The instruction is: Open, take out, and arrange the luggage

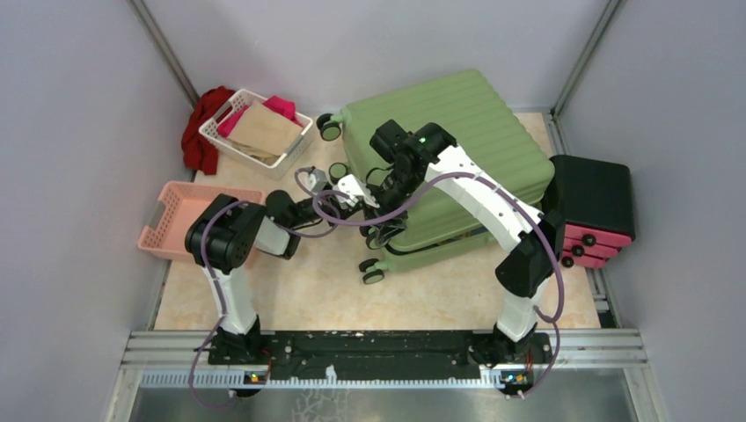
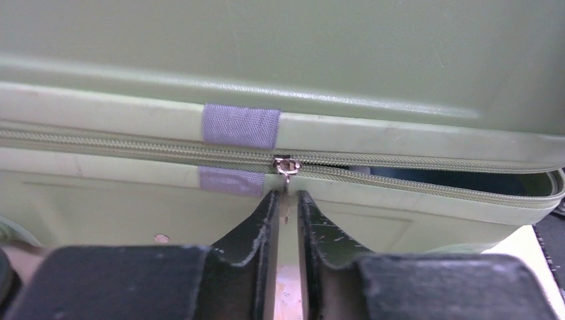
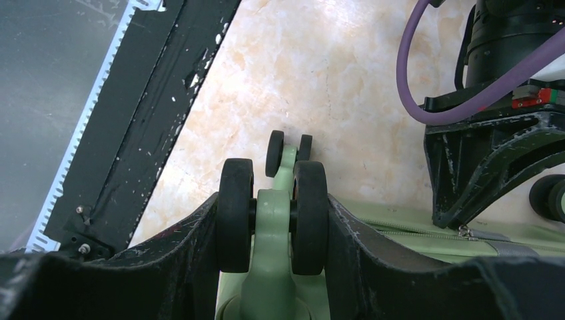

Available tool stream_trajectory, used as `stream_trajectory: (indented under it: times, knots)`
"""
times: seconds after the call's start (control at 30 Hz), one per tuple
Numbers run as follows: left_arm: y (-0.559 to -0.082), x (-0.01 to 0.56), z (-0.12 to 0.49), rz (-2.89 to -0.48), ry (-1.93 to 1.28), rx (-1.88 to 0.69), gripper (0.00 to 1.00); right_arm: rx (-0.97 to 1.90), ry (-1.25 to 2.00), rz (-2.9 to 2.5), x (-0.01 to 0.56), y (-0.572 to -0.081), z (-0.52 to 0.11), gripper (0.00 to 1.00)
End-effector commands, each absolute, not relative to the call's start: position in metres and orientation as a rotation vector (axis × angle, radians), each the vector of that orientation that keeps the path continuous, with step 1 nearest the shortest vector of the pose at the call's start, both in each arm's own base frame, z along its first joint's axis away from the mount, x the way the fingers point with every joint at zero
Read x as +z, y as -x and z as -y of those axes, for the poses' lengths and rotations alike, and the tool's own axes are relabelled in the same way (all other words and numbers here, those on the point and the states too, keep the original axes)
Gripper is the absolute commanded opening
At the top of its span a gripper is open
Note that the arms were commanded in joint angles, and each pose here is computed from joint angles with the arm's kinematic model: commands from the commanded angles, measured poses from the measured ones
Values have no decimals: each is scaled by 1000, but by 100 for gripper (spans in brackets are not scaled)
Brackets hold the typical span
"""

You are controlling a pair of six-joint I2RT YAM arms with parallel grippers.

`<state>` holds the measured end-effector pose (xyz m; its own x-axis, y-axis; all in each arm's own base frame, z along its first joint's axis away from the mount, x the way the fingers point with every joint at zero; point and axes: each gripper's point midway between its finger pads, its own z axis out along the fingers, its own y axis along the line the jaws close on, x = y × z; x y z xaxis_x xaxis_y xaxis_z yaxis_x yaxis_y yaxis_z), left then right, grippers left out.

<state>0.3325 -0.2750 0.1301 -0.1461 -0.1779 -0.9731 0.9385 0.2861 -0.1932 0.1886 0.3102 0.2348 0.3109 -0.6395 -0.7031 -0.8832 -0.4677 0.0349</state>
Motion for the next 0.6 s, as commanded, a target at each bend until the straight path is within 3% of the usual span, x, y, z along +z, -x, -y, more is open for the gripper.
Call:
stream_trajectory:
  times: [0.0,0.07,0.1,0.33,0.57]
  knots:
    - [-329,192,273,-1051,-819,-1056,13,1000,2156,-1194,274,-172,-314,0]
    - [-330,190,273,-1062,-809,-1061,1,998,2157,-1197,274,-172,-313,0]
    - [-330,189,273,-1069,-802,-1066,0,998,2156,-1198,274,-171,-313,0]
    - [-328,186,262,-1114,-747,-1055,0,982,2155,-1218,273,-173,-311,0]
    - [-364,169,230,-1330,-533,-990,0,978,2151,-1224,273,-172,-310,0]
